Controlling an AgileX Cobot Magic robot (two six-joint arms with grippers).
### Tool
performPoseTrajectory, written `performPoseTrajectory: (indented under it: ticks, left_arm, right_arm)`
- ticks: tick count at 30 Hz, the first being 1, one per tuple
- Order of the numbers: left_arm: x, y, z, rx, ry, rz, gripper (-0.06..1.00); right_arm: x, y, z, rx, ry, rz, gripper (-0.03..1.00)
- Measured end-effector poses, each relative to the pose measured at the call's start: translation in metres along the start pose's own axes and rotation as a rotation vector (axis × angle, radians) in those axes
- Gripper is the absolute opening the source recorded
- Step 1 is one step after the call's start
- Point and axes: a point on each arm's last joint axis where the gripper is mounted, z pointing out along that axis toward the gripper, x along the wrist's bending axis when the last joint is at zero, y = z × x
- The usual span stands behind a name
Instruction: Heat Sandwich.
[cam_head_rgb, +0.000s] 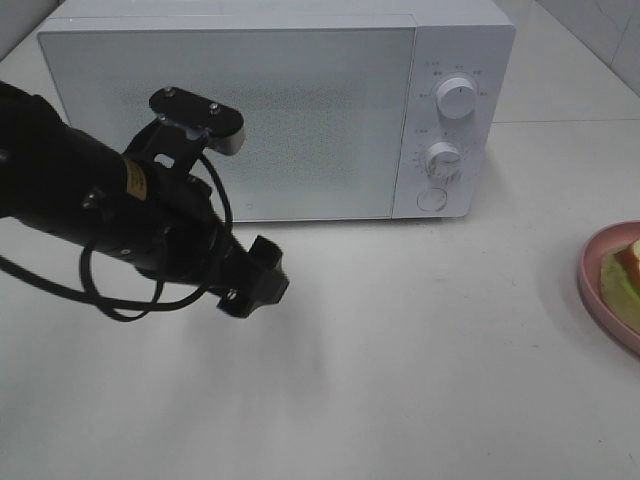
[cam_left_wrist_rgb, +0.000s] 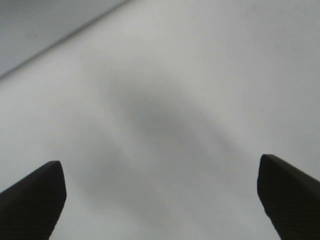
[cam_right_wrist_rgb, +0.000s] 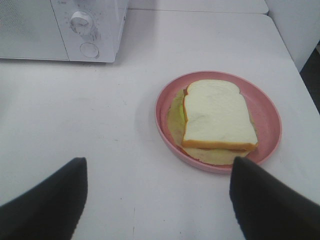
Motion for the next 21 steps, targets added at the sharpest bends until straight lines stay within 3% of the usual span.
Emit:
performPoseTrajectory:
  ticks: [4, 5, 8, 10, 17, 21]
  left_arm:
    - [0.023, -0.007, -0.019, 0.096, 0.040, -0.059, 0.97]
    - [0.023, -0.007, -0.019, 0.096, 0.040, -0.059, 0.97]
    - [0.052, -0.009, -0.039, 0.097, 0.094, -0.155, 0.97]
    - [0.058, -0.010, -0.044, 0.094, 0.105, -0.174, 0.97]
    - [0.109, -0.023, -0.089, 0.074, 0.214, -0.352, 0.97]
    - [0.122, -0.035, -0.102, 0.076, 0.253, -0.395, 0.97]
  right_arm:
    - [0.000, 0.000, 0.000, 0.000, 0.000, 0.000, 0.76]
    - [0.000, 0.000, 0.000, 0.000, 0.000, 0.000, 0.76]
    - [0.000, 0.000, 0.000, 0.000, 0.000, 0.000, 0.76]
    - [0.000, 0.000, 0.000, 0.000, 0.000, 0.000, 0.76]
    - [0.000, 0.000, 0.000, 0.000, 0.000, 0.000, 0.76]
    - [0.000, 0.000, 0.000, 0.000, 0.000, 0.000, 0.76]
